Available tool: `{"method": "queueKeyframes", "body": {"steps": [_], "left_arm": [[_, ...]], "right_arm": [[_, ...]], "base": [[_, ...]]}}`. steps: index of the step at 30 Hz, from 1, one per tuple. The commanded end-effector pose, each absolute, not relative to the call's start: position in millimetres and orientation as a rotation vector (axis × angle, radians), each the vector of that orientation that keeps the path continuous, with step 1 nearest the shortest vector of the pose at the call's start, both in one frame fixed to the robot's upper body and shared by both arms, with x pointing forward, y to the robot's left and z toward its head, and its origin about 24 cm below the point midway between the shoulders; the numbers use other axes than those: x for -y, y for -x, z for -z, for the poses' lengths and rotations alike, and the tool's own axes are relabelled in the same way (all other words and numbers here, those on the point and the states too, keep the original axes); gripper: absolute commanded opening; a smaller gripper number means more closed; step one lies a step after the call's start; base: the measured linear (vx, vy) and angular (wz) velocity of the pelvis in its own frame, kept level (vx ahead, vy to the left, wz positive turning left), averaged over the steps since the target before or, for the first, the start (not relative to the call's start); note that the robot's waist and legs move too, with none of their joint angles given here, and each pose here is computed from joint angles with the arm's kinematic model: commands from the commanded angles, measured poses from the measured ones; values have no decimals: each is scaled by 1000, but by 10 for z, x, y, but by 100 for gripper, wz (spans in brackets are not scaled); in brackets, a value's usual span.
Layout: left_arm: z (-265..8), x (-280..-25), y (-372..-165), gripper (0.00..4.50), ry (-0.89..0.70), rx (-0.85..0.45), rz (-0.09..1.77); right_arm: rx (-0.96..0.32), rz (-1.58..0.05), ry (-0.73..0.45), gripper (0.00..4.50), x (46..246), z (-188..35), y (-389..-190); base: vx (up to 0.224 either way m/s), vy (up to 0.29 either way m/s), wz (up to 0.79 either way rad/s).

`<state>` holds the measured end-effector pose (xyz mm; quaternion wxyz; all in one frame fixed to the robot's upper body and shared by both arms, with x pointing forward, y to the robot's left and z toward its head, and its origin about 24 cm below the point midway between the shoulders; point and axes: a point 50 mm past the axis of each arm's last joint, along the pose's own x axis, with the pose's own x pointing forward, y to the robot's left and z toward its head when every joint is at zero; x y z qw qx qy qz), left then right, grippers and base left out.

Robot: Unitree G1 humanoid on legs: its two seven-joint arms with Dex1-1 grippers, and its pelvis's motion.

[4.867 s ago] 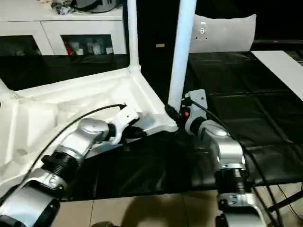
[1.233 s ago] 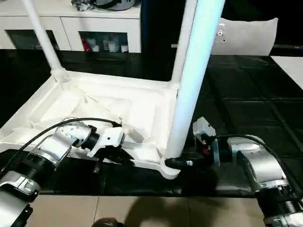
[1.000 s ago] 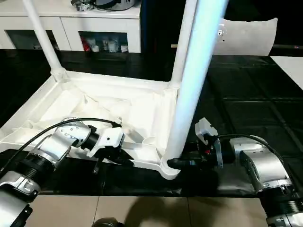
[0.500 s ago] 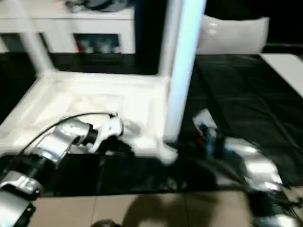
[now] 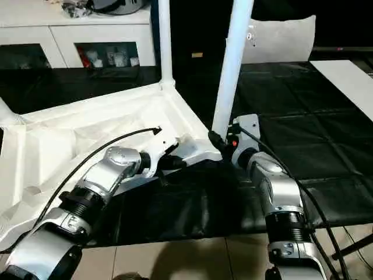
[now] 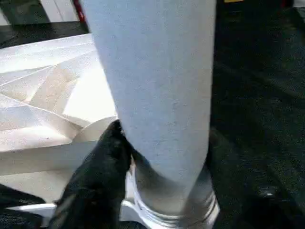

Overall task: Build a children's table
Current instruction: Rotate leg to tighten

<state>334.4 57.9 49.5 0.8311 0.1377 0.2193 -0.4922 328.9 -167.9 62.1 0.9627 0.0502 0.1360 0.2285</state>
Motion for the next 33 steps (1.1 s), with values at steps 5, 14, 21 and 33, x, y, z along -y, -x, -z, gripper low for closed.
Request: {"method": "queueKeyframes", "body": {"steps": [5,14,21,33], "left_arm": [[-629,-531,-3377,0,-303,-371,1053],[-592,-884,-3320,0,-450,-391,1218],[-581,-1049,-3179,0,-567,-406,1444],[-615,-1094,-3043,0,-660,-402,1670]], "right_arm": [[-273,-609,-110,321,1579,-594,-3207],[-240,-850,13,405,1971,-761,-3011],[-289,-1121,75,388,2057,-826,-2820],[-364,-1374,63,291,2003,-820,-2678]], "base": [[0,0,0],[0,0,0],[0,0,0],[0,0,0]]}}
